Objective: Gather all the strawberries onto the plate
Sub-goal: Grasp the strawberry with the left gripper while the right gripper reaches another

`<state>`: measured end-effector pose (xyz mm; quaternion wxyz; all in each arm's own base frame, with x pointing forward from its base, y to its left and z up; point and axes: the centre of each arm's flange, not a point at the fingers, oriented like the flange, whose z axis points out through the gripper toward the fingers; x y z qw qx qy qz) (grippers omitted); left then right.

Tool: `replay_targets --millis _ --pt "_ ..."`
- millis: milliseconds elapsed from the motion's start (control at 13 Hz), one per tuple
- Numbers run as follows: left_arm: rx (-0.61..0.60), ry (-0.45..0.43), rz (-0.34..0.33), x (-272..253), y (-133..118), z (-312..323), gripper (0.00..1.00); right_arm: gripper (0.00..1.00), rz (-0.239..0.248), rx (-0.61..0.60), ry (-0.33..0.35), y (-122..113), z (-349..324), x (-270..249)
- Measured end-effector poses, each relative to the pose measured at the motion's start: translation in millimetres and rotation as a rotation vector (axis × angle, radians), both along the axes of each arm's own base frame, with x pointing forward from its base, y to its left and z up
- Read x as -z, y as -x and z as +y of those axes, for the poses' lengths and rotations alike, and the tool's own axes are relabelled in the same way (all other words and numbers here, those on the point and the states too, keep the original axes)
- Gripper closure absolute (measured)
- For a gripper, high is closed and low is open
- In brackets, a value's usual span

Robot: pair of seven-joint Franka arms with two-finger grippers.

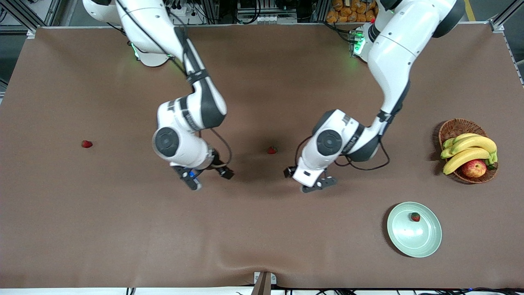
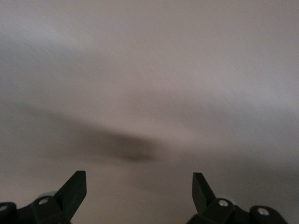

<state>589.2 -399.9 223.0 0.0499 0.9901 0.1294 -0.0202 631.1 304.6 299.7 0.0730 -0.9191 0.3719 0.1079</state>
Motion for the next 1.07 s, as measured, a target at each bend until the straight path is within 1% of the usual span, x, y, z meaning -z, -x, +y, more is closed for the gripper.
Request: replay_targets --millis 230,384,537,690,767,921,1074 --pt "0.068 -0.018 0.015 2 43 -55 0.00 0.00 0.045 -0.088 -0.036 -22 -84 -6" --pt "0.109 -0.033 0.016 5 62 -75 0.00 0.00 0.068 -0.174 -0.057 -30 -151 -11" --pt "0.163 -0.071 0.001 16 75 -86 0.00 0.00 0.073 -0.253 -0.029 -33 -211 -17" --pt "0.194 -0.099 -0.010 25 80 -89 0.00 0.00 0.069 -0.347 0.003 -29 -259 -16" --pt "0.198 -0.104 -0.013 26 80 -88 0.00 0.00 0.069 -0.388 0.002 -25 -282 -14" --pt "0.203 -0.107 -0.012 29 80 -88 0.00 0.00 0.077 -0.425 0.009 -15 -326 -3" --pt "0.216 -0.113 0.000 38 88 -93 0.00 0.00 0.067 -0.461 0.033 0 -367 13"
